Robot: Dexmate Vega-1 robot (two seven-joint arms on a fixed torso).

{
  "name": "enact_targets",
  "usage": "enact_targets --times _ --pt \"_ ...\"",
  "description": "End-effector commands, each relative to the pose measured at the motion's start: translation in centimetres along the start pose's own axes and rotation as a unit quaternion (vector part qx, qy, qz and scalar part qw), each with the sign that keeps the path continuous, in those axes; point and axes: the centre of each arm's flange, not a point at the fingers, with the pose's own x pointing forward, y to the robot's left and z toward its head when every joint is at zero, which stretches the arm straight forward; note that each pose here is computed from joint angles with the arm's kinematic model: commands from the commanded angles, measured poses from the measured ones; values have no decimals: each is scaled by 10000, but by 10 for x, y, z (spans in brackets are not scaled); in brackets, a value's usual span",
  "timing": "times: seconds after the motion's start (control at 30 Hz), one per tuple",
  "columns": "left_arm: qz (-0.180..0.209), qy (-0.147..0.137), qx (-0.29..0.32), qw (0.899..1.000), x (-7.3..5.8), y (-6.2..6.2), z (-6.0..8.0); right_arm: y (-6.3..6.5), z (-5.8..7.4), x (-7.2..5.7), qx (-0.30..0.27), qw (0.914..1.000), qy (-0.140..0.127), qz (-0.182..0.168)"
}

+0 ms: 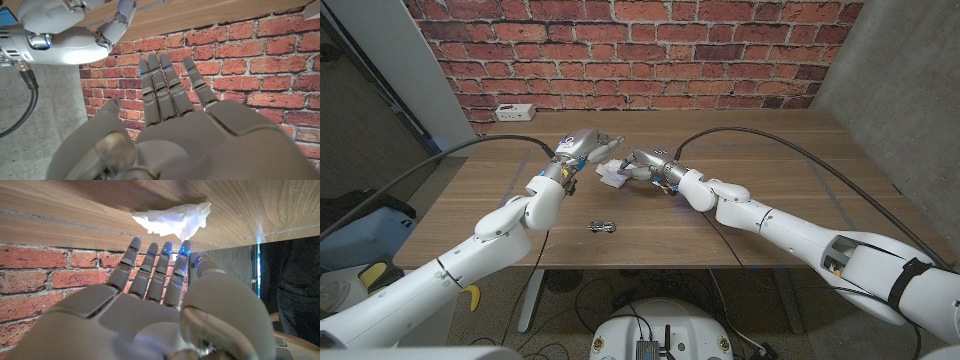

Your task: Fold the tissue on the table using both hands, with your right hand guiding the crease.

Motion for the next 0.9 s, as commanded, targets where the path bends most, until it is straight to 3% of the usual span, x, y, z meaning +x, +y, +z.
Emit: enact_targets --times 0.03,0.33,0.9 --pt "-15 6 18 10000 0 0 1 14 6 -3 -177 9995 50 255" --pt "-19 40 28 10000 -2 1 0 21 7 6 -117 9981 28 606" --pt "-34 52 18 10000 0 0 -1 32 0 10 -150 9956 210 900"
